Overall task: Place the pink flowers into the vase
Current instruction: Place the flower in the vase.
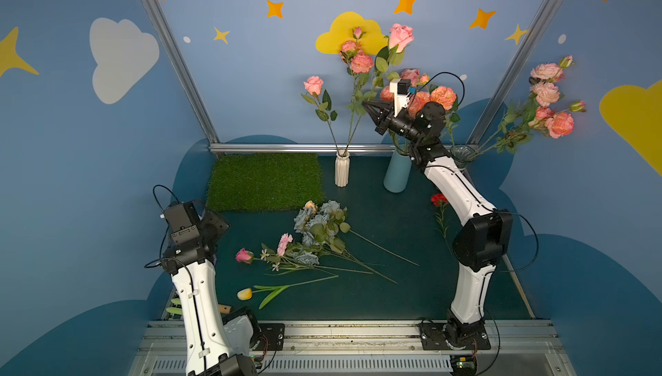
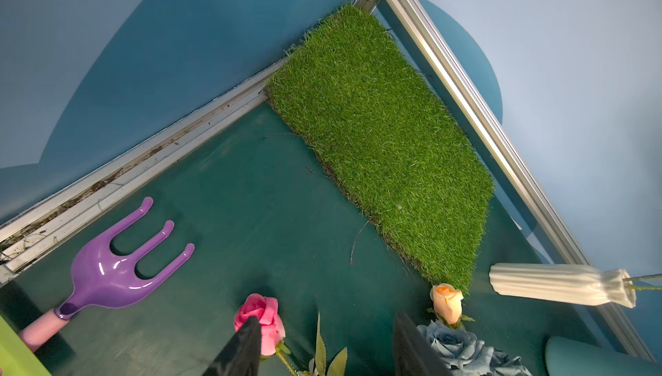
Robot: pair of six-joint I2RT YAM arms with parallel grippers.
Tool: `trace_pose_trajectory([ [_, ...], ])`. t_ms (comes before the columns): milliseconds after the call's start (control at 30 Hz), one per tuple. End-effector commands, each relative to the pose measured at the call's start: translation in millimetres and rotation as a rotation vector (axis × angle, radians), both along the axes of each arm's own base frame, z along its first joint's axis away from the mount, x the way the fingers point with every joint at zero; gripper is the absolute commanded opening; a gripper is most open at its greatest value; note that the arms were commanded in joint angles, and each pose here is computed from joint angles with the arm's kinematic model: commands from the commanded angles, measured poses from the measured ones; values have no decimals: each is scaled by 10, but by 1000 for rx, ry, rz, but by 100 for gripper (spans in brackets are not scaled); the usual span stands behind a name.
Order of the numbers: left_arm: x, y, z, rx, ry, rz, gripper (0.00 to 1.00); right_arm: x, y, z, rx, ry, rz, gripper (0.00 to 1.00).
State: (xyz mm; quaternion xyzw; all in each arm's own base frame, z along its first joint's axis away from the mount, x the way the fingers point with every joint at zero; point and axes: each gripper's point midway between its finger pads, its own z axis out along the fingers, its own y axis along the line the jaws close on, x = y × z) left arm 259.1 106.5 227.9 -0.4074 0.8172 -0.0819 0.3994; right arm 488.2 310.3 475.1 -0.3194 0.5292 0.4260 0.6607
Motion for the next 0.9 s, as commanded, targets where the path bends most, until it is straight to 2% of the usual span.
trace_pose_trajectory([
  [0,20,-28,-5,-16,-9,-16,60,-15,92,9,-25,-31,30,0],
  [867,45,-73,-16,-33,-15,-42,60,193,228,-46,-79,-115,29,0],
])
